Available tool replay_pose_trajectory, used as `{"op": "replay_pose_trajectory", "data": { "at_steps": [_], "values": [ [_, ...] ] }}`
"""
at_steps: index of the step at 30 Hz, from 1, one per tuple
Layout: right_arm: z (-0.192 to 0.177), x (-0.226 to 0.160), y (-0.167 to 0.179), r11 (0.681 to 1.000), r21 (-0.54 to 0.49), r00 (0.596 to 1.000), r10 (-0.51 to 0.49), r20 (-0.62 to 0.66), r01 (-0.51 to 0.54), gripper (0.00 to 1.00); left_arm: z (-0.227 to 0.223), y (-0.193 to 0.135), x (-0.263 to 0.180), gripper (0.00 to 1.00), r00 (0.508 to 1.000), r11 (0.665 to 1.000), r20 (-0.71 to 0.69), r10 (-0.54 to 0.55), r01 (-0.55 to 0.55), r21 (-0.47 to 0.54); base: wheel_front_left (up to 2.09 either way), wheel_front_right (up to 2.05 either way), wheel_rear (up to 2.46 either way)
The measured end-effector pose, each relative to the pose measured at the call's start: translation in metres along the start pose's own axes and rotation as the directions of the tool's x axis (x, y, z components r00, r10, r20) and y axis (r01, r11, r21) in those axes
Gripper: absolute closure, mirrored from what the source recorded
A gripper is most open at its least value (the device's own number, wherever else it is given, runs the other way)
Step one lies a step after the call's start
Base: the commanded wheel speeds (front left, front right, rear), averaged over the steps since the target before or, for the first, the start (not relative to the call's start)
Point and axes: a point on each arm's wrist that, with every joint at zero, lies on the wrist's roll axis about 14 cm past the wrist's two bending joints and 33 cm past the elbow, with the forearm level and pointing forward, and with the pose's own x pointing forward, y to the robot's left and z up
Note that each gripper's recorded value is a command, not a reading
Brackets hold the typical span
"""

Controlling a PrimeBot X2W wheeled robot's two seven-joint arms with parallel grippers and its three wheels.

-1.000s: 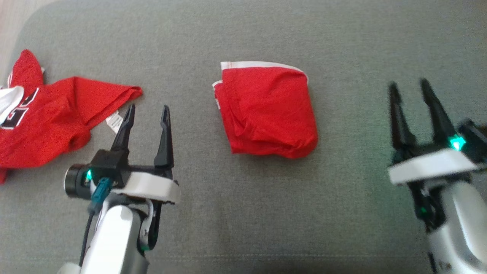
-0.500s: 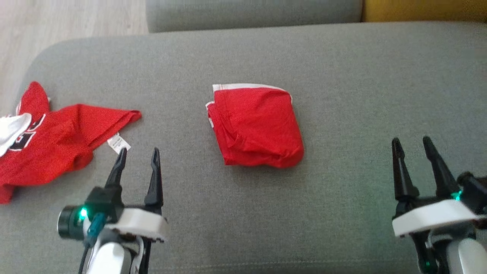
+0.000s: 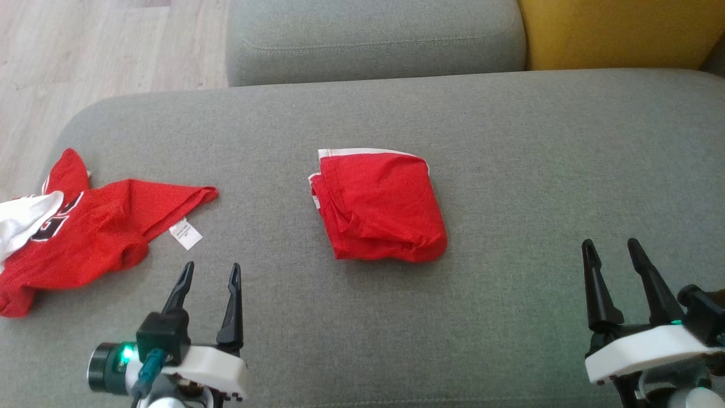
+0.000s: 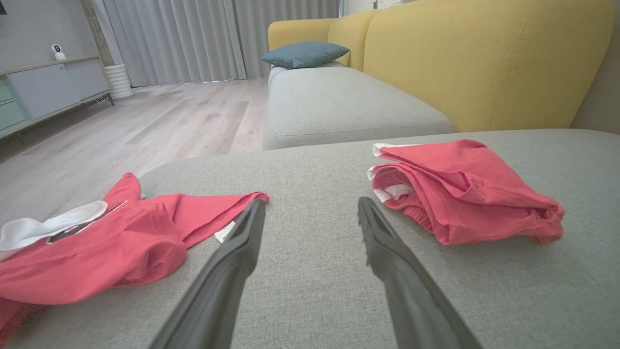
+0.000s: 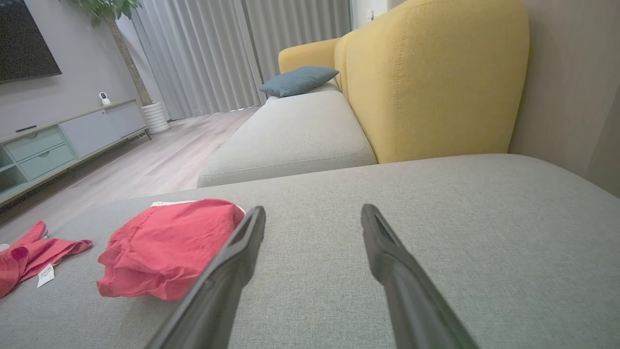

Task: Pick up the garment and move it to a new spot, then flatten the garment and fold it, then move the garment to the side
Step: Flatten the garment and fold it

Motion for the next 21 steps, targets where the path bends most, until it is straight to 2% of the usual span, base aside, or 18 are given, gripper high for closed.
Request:
{"op": "replay_pose_trajectory", "data": {
  "at_steps": [21],
  "values": [
    [-0.0011, 0.0021, 0.0029, 1.000, 0.004, 1.000, 0.001, -0.011, -0.001, 0.00, 0.0015, 0.0029, -0.0001, 0.00, 1.000, 1.000, 0.003, 0.010, -0.010, 0.015, 0.00, 0.00, 0.00]
  ]
}}
